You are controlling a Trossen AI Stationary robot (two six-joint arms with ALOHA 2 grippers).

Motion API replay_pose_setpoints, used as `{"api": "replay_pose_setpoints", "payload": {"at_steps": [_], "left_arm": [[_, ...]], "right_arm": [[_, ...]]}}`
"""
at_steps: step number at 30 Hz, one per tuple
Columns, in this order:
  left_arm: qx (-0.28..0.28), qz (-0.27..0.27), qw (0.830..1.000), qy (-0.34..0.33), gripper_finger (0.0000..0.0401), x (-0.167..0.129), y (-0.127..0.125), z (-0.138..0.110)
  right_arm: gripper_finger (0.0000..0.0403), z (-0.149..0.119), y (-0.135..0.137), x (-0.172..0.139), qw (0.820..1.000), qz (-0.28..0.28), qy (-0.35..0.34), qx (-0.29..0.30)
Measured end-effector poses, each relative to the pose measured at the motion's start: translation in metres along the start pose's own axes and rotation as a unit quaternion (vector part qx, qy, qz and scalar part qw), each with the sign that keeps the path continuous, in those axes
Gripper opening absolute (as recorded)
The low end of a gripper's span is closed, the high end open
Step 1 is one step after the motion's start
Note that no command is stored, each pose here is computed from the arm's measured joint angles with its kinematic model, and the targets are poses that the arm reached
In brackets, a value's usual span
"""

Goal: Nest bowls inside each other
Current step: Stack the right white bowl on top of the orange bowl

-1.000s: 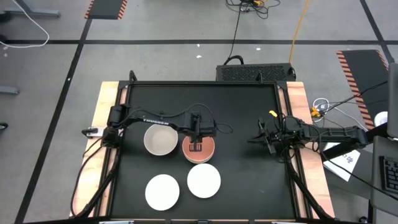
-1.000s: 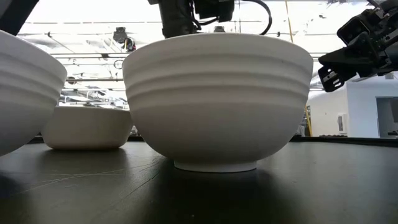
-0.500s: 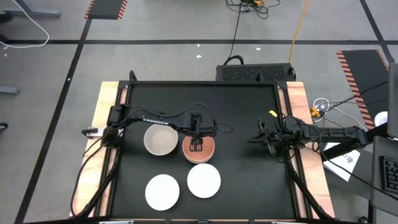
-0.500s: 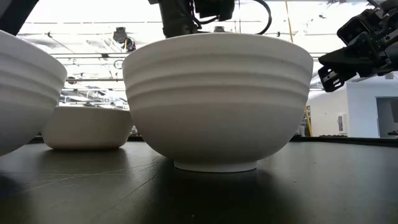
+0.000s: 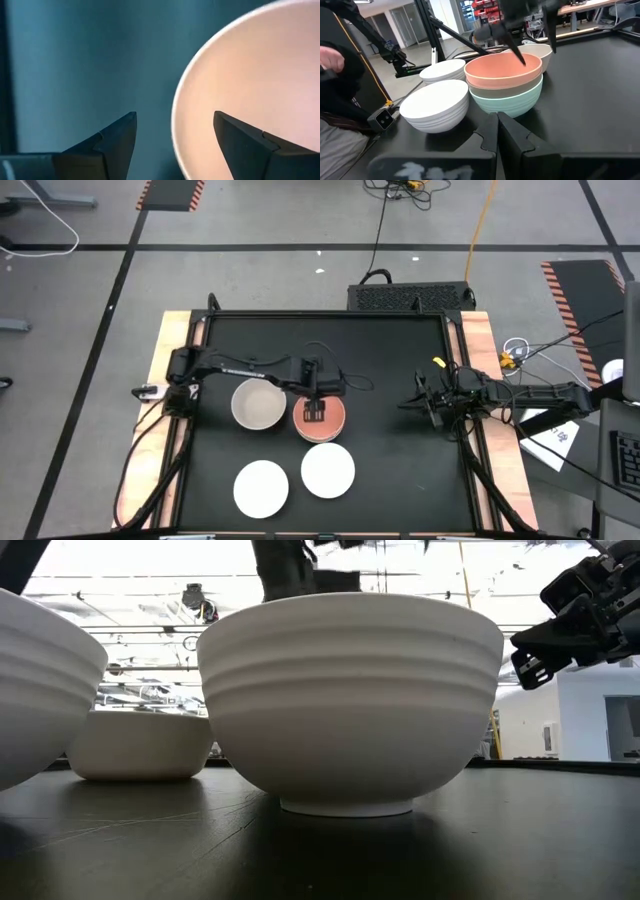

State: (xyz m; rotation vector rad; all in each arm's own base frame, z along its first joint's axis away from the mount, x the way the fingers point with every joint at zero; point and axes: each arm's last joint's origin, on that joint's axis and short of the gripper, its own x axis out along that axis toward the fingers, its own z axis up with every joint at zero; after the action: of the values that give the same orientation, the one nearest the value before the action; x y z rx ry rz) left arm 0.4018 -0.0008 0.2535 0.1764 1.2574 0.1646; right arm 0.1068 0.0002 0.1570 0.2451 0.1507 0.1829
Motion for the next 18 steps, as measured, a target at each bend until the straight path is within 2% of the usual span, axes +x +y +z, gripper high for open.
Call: {"api": "replay_pose_setpoints", "payload": {"at_steps": [4,8,13,18], "left_arm": [[-0.013,0.001,0.997,-0.074,0.0267,-0.046,0.01,-0.002],[-0.023,-0.004,0.986,-0.164,0.0267,-0.106,0.021,-0.015],[-0.029,-0.012,0.964,-0.265,0.0267,-0.178,0.029,-0.046],[-0.038,-0.021,0.942,-0.334,0.0267,-0.228,0.03,-0.083]], "right_arm": [[0.0,0.0,0.0,0.0,1.0,0.0,-0.001,0.0],[0.0,0.0,0.0,0.0,1.0,0.0,-0.001,0.003],[0.0,0.0,0.0,0.0,1.0,0.0,-0.001,0.011],[0.0,0.0,0.0,0.0,1.0,0.0,-0.001,0.013]]}}
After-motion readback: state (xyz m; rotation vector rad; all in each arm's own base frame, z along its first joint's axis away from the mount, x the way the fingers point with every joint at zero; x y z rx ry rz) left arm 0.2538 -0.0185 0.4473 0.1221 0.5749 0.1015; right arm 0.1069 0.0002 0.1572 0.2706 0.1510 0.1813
